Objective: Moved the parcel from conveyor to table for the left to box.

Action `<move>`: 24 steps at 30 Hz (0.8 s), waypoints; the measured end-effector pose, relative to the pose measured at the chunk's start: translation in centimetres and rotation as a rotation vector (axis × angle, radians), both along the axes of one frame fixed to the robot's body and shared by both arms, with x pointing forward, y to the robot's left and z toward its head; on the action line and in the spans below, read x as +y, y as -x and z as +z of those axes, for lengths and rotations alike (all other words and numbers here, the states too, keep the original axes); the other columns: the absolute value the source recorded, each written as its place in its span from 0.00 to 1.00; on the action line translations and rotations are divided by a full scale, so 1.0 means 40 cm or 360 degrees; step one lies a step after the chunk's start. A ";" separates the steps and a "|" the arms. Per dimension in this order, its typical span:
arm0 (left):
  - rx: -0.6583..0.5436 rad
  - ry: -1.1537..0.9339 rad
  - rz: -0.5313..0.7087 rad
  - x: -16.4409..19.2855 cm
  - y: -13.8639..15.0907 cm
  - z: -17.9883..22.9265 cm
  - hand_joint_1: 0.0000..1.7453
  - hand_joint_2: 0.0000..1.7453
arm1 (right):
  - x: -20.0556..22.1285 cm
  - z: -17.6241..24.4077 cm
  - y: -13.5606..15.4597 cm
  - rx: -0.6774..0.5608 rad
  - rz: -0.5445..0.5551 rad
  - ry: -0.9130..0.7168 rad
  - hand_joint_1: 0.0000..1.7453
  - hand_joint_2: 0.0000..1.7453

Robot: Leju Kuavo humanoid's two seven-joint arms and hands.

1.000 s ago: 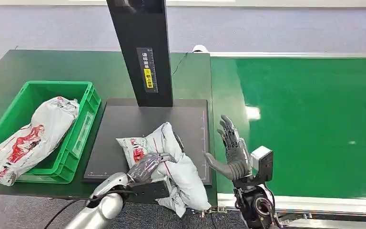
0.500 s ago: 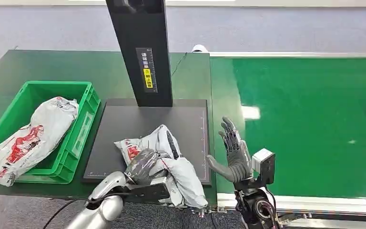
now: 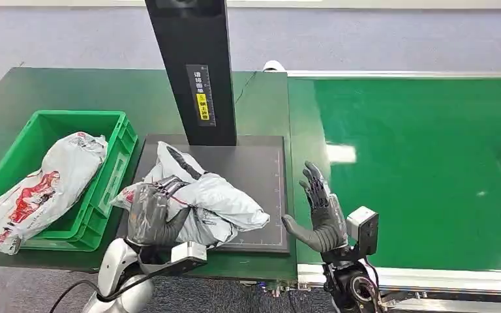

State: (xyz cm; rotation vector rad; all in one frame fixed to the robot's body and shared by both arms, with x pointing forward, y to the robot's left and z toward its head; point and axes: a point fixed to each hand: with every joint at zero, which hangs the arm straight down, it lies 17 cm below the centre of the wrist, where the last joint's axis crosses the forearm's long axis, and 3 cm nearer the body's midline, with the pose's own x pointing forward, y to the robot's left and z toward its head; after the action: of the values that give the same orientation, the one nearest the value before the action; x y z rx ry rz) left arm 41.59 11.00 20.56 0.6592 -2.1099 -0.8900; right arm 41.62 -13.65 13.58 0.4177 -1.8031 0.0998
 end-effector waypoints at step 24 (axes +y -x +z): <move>-0.0202 0.0283 0.0672 0.326 -0.062 0.146 1.00 1.00 | -0.045 0.011 0.021 -0.0021 -0.0085 -0.0015 0.00 1.00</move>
State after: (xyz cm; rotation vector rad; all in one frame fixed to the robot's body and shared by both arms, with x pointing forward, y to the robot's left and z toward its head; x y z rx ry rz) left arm 44.09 24.05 26.40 1.0379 -2.0193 -0.4326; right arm 40.79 -15.44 14.01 0.3762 -1.8272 0.0572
